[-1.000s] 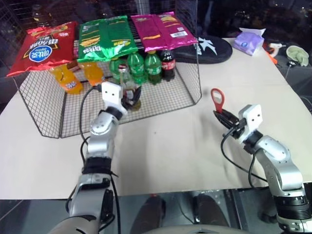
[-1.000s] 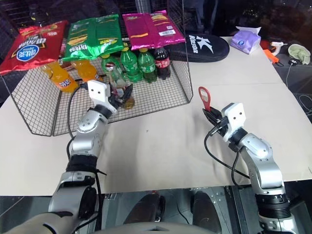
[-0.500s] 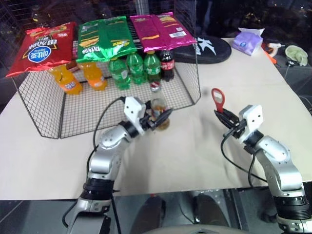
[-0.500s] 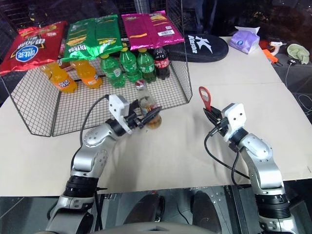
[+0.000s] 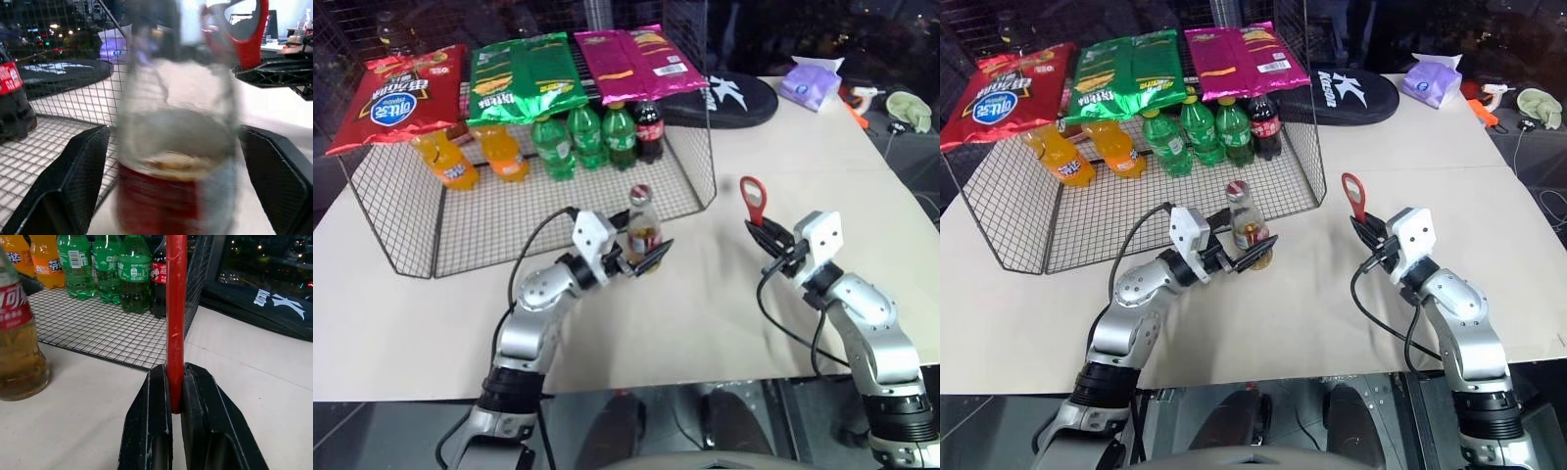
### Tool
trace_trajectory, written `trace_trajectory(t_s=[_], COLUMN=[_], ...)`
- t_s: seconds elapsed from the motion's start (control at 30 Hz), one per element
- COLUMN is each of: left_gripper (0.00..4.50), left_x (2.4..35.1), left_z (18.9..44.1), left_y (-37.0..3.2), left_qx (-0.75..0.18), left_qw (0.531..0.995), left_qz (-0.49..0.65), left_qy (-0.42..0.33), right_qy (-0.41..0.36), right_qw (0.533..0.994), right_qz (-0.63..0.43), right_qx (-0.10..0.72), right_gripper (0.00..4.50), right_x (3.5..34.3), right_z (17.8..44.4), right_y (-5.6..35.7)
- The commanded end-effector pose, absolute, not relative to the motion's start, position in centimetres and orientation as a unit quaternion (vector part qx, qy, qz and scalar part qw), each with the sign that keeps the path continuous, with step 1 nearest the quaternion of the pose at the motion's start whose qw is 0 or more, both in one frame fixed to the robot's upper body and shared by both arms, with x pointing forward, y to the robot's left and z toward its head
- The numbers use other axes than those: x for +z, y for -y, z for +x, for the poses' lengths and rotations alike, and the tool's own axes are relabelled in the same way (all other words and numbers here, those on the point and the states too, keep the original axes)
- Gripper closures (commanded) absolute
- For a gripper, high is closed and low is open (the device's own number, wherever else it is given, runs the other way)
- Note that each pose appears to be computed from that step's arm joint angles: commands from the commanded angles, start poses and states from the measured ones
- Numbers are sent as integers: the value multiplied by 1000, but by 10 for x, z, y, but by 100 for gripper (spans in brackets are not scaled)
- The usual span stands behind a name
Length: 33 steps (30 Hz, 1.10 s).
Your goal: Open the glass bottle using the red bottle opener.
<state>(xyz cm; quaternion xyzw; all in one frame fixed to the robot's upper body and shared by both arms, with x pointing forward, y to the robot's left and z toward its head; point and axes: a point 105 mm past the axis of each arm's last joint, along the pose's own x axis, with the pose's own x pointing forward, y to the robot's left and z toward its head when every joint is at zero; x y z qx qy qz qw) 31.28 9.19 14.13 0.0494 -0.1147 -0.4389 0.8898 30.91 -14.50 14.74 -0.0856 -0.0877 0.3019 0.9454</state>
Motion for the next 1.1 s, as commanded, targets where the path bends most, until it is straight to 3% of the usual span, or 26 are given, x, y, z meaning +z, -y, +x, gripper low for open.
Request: trace_trajectory(t_s=[0.03, 0.2, 0.7, 0.8, 0.93, 1.1], left_gripper=[12, 12, 12, 73, 252, 252], left_x=[173, 195, 190, 190, 194, 193], left_z=[309, 307, 300, 300, 298, 295], left_y=[-96, -97, -87, -88, -91, -93], left_qx=[-424, -426, -459, -457, -454, -457], left_qw=[886, 880, 869, 870, 871, 871], left_qz=[44, 18, 18, 16, 16, 25], left_qy=[180, 210, 183, 183, 186, 179], right_qy=[109, 106, 108, 109, 108, 107], right_qw=[943, 943, 941, 941, 940, 941], right_qz=[-90, -89, -90, -90, -91, -89], right_qx=[301, 304, 308, 309, 309, 310], right_gripper=[450, 450, 450, 450, 450, 450], right_x=[155, 153, 153, 154, 153, 153], right_z=[306, 307, 309, 309, 308, 308], right_y=[145, 144, 143, 143, 142, 141])
